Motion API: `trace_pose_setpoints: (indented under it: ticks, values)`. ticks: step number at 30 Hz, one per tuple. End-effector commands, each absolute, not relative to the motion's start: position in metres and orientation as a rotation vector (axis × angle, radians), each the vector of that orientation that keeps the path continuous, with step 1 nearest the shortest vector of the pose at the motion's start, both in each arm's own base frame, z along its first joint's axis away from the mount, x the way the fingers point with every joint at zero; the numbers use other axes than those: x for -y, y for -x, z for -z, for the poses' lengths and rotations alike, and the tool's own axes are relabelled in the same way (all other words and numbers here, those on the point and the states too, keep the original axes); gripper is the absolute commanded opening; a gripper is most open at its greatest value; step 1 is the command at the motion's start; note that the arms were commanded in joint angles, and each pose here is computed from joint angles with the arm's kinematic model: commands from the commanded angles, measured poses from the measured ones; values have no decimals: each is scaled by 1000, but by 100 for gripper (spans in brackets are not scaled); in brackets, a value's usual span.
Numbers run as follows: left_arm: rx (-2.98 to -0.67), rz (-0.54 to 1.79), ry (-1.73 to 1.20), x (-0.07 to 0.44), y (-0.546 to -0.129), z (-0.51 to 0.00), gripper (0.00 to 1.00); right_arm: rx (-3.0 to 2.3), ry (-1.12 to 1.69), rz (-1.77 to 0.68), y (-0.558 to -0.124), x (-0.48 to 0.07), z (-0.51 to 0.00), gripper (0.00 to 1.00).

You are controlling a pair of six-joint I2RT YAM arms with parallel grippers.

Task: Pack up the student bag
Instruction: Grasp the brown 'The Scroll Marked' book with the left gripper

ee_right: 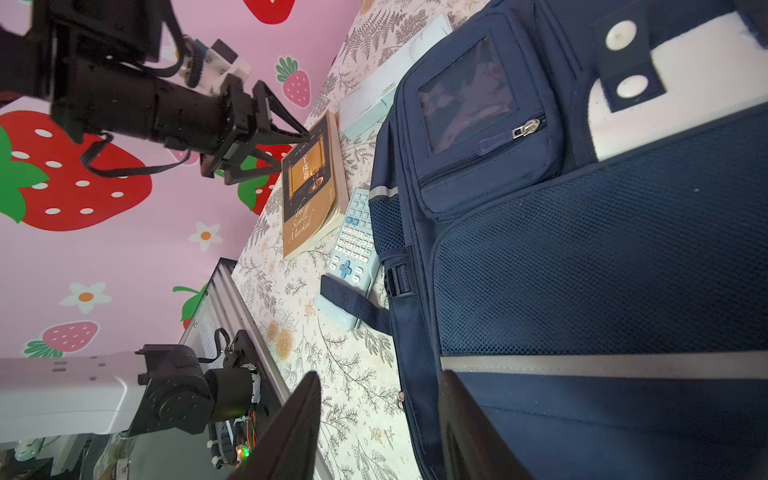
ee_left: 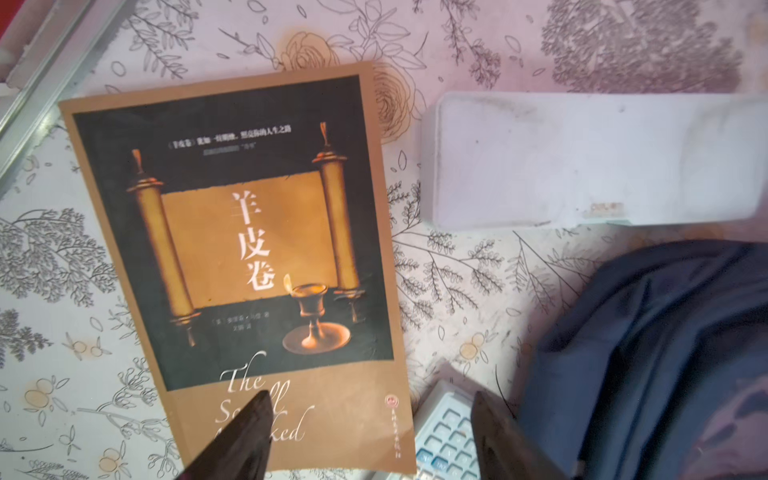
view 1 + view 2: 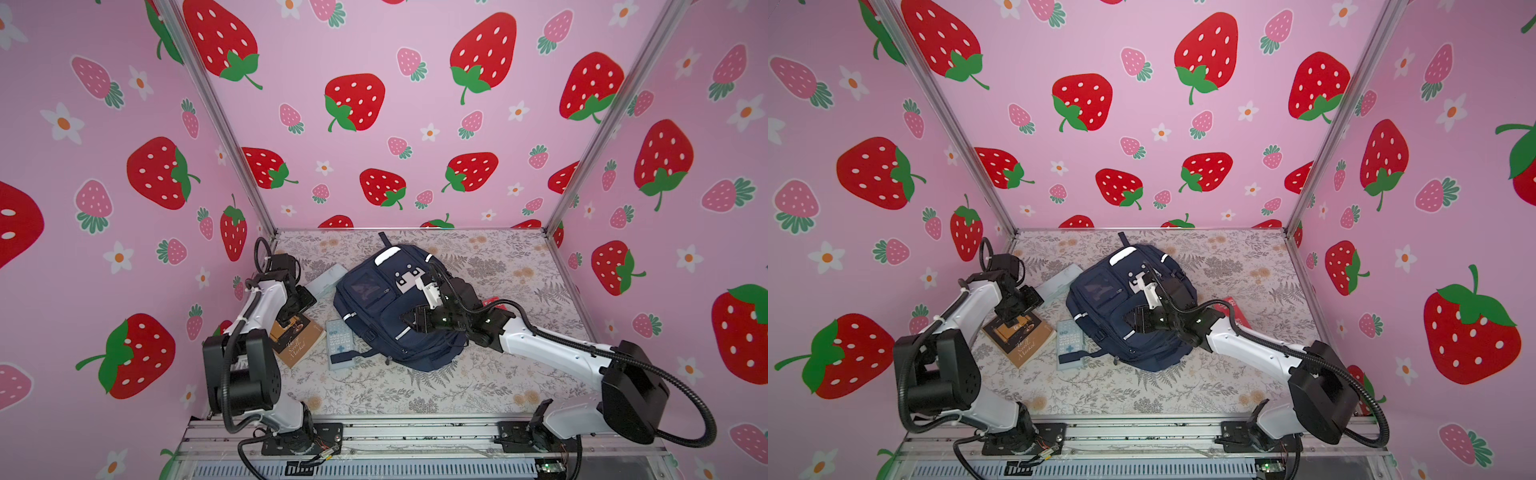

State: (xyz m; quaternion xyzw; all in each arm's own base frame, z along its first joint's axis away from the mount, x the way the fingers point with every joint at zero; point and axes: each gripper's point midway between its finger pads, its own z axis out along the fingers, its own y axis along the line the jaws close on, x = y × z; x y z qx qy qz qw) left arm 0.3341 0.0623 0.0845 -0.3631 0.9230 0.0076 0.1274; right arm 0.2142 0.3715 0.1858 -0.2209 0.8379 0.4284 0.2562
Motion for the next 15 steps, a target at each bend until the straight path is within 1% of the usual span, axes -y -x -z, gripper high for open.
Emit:
trace_pose_setpoints:
  ticks: [1, 7, 12, 13, 15]
  values:
    - [-2786, -179, 992, -67, -330, -76, 70, -2267, 608, -1160, -210, -371, -183, 48]
    - [-2882, -279, 923, -64, -344, -58, 70, -2279, 611, -1148, -208, -368, -178, 48]
    - [-2939, -345, 869, -58, -342, -45, 71, -2288, 605, -1136, -209, -367, -176, 47]
    - [-2954, -353, 867, -57, -339, -41, 70, -2287, 604, -1129, -210, -366, -176, 47]
    - [-2988, -370, 869, -56, -331, -33, 65, -2293, 598, -1106, -212, -364, -174, 47]
